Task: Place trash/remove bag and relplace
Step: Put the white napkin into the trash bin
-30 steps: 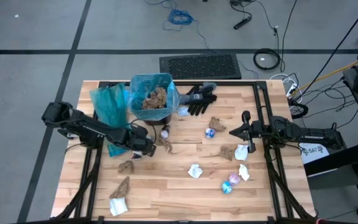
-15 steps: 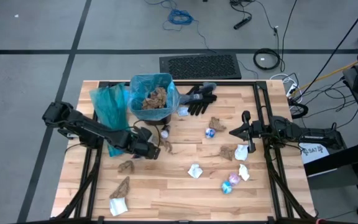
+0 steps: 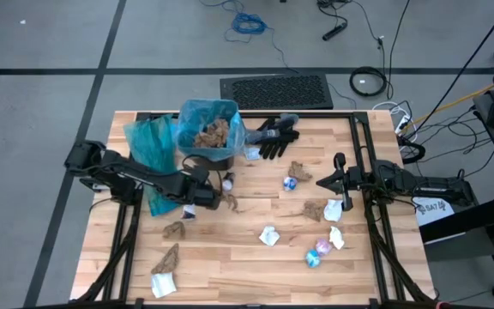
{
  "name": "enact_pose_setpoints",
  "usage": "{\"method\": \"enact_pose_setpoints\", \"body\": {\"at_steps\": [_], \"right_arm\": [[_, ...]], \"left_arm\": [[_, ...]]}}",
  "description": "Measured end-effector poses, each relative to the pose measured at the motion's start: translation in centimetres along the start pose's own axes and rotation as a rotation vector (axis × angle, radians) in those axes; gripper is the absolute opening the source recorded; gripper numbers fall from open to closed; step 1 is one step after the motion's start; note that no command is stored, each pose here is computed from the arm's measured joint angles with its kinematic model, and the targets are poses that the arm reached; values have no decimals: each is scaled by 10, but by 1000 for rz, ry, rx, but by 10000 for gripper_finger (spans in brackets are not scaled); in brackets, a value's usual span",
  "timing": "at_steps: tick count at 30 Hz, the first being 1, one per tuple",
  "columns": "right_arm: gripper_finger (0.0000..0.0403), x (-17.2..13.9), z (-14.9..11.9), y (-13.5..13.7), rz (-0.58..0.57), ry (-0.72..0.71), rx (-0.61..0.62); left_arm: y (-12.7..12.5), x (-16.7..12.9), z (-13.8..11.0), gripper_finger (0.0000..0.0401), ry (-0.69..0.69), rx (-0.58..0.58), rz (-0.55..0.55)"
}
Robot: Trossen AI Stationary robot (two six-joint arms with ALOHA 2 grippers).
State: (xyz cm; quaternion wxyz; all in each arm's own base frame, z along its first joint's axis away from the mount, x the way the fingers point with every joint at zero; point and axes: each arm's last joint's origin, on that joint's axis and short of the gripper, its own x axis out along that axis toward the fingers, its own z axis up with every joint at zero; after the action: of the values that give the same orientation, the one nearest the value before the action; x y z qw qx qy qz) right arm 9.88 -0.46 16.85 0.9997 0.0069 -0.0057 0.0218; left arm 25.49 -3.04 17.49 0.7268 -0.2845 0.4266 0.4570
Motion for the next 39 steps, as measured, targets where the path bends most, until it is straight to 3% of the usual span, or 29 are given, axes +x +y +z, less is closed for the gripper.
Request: {"method": "enact_pose_setpoints", "body": {"at_steps": [8,17,22,27,39], "right_arm": [[0,0,0,0,0,0,0],[0,0,0,0,0,0,0],[0,0,0,0,0,0,0],[0,0,0,0,0,0,0],[0,0,0,0,0,0,0]], "left_arm": [[-8,25,-5,134,11,11,62],[-11,35,-9,134,27,19,81],[-16,34,-11,108,52,4,24],[-27,27,-23,19,53,23,-69],[-51,-9,-51,3,96,138,-202]]}}
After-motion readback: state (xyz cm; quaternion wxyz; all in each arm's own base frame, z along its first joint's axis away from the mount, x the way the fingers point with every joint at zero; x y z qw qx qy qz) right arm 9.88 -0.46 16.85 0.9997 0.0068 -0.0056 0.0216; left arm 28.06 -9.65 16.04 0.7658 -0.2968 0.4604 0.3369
